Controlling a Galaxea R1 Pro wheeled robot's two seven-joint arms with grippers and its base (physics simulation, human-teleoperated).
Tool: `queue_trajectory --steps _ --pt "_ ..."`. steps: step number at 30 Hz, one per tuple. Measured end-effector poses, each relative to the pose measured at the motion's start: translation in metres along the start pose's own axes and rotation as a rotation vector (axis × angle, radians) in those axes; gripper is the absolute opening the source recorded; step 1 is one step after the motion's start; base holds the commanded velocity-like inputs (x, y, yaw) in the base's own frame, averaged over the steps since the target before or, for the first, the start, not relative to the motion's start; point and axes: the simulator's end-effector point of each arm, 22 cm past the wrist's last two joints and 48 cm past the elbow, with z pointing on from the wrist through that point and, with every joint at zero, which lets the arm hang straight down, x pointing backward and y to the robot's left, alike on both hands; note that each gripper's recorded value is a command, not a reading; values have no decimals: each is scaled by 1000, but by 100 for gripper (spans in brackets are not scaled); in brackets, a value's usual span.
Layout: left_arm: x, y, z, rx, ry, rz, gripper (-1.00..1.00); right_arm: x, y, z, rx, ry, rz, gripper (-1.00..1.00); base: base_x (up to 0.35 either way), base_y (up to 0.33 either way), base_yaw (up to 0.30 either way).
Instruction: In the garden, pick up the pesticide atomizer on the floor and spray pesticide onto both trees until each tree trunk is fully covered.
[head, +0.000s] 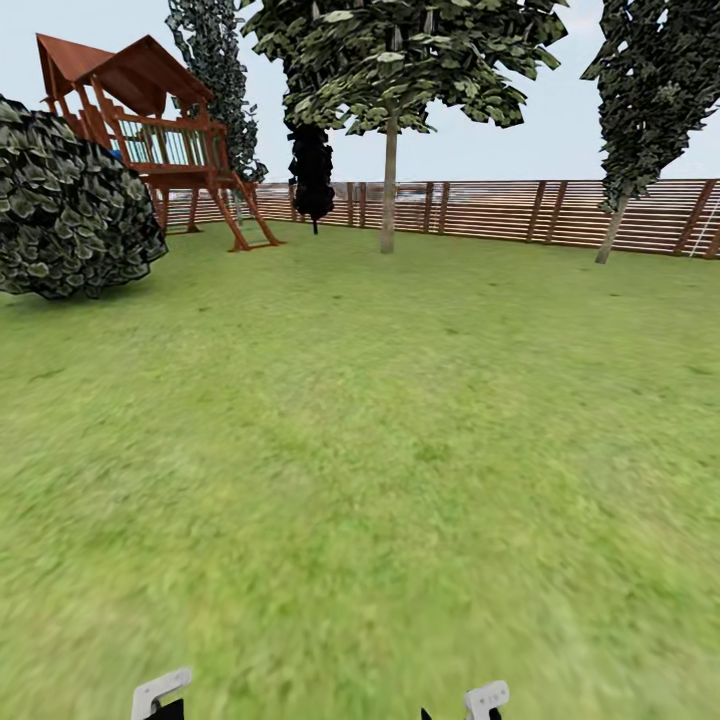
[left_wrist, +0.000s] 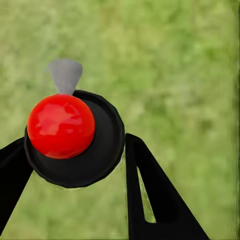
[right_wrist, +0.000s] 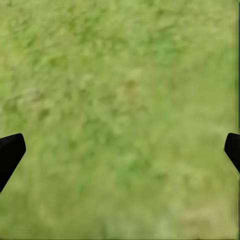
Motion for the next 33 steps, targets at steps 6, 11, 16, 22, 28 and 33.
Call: queue_trajectory --steps 6,11,16,22,28,33 --pt "0 0 0 0 0 0 -100 0 0 0 0 0 0 100 338 -72 0" --pt "0 0 0 0 0 0 -100 0 1 0 -1 0 0 100 338 -72 0" --pt "0 -1 0 1 0 0 -100 0 0 0 0 0 0 100 338 -72 0" --pt "0 0 0 1 -1 0 -100 0 0 0 0 0 0 100 338 -72 0" --pt "0 0 0 0 0 -1 -100 0 1 0 -1 0 0 100 338 -72 0" --pt "0 0 0 1 0 0 -100 0 0 0 -1 0 0 100 338 -72 0"
